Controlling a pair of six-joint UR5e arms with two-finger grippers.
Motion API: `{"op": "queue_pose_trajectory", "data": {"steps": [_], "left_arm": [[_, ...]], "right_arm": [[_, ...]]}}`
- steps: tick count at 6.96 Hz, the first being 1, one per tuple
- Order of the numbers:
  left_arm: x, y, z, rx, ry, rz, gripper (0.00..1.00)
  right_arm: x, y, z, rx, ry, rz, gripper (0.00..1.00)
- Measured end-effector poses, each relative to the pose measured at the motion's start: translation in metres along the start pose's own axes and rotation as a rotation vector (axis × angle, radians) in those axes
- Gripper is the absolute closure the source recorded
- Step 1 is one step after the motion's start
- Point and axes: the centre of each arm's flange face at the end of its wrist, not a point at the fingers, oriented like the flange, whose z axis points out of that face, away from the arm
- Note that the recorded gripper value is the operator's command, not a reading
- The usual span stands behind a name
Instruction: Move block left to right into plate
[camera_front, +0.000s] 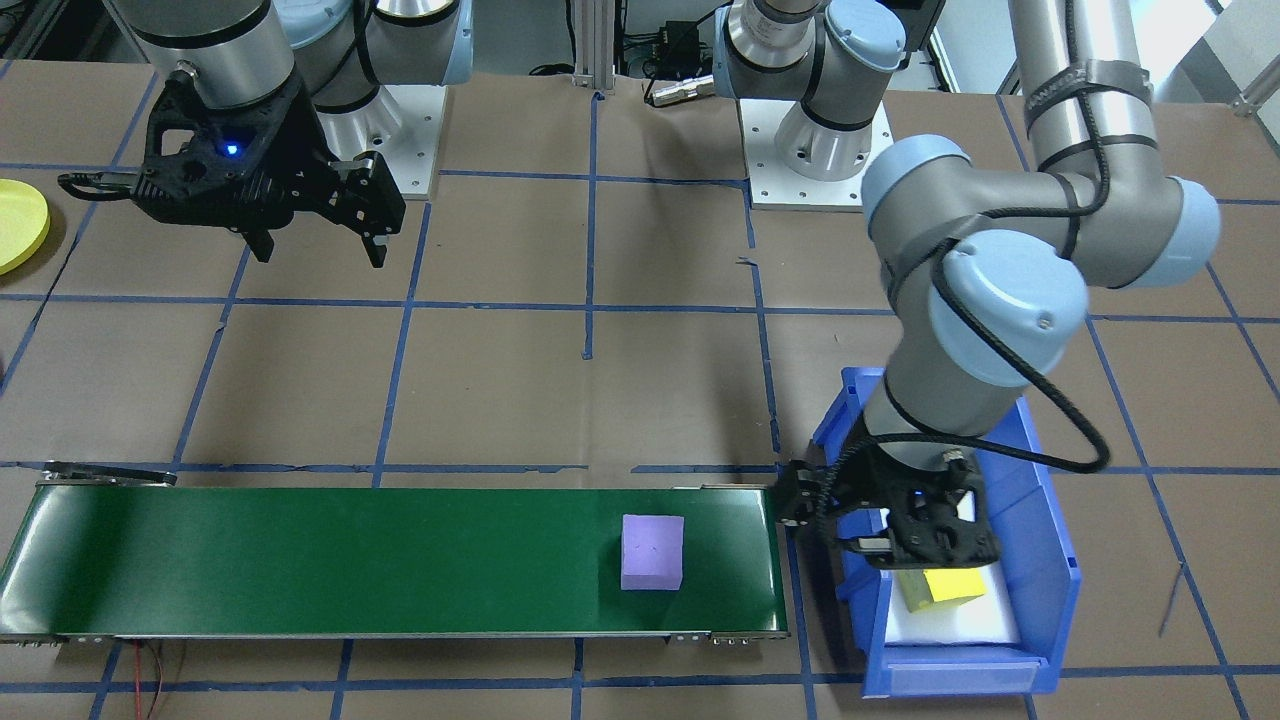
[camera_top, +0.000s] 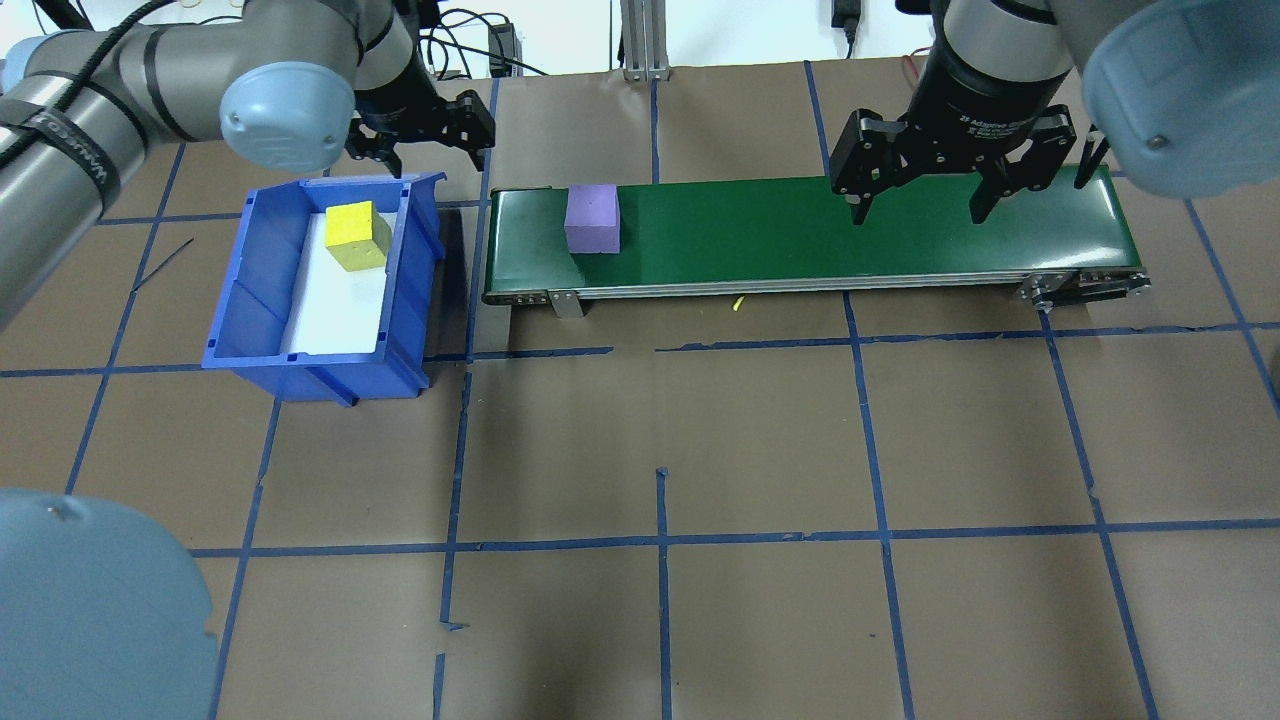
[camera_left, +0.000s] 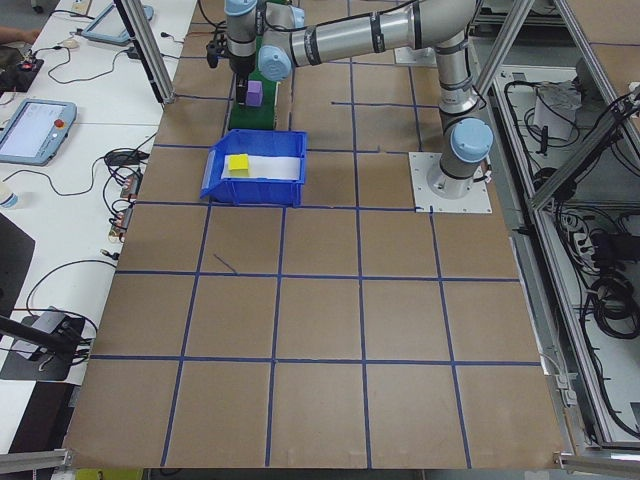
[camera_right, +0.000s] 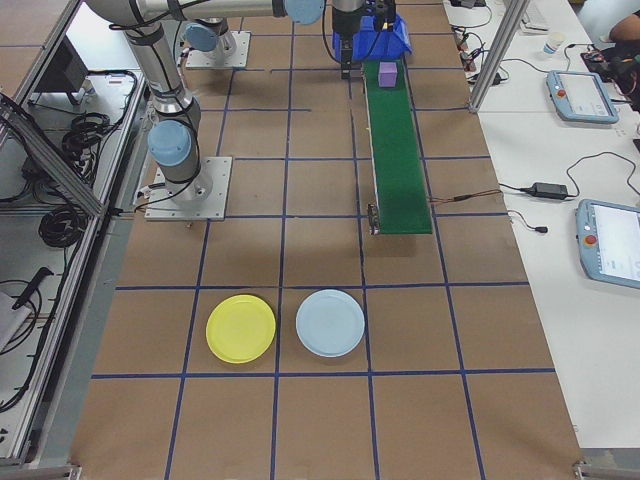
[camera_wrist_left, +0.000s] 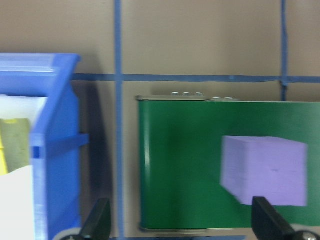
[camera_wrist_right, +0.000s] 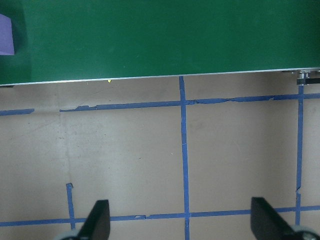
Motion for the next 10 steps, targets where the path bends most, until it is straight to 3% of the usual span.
{"op": "queue_pose_trajectory", "data": {"steps": [2, 4, 8, 9, 10], "left_arm": [[-0.07, -0.021, 0.017, -0.013, -0.018, -0.006, 0.0], [-0.108, -0.026, 0.048, -0.042, -0.024, -0.095, 0.0], [-0.138, -0.003, 0.115, -0.099, 0.014, -0.241, 0.01], [-0.138, 0.001, 0.122, -0.105, 0.019, -0.249, 0.34], [-0.138, 0.002, 0.124, -0.107, 0.022, -0.241, 0.73]], "right_arm": [[0.011, -0.006, -0.006, 0.013, 0.005, 0.012, 0.0], [0.043, -0.017, -0.011, 0.024, 0.012, 0.074, 0.0], [0.065, -0.019, 0.003, -0.006, 0.014, 0.118, 0.0], [0.064, -0.015, 0.013, -0.027, 0.016, 0.117, 0.0], [0.065, -0.012, 0.025, -0.05, 0.018, 0.116, 0.0]]}}
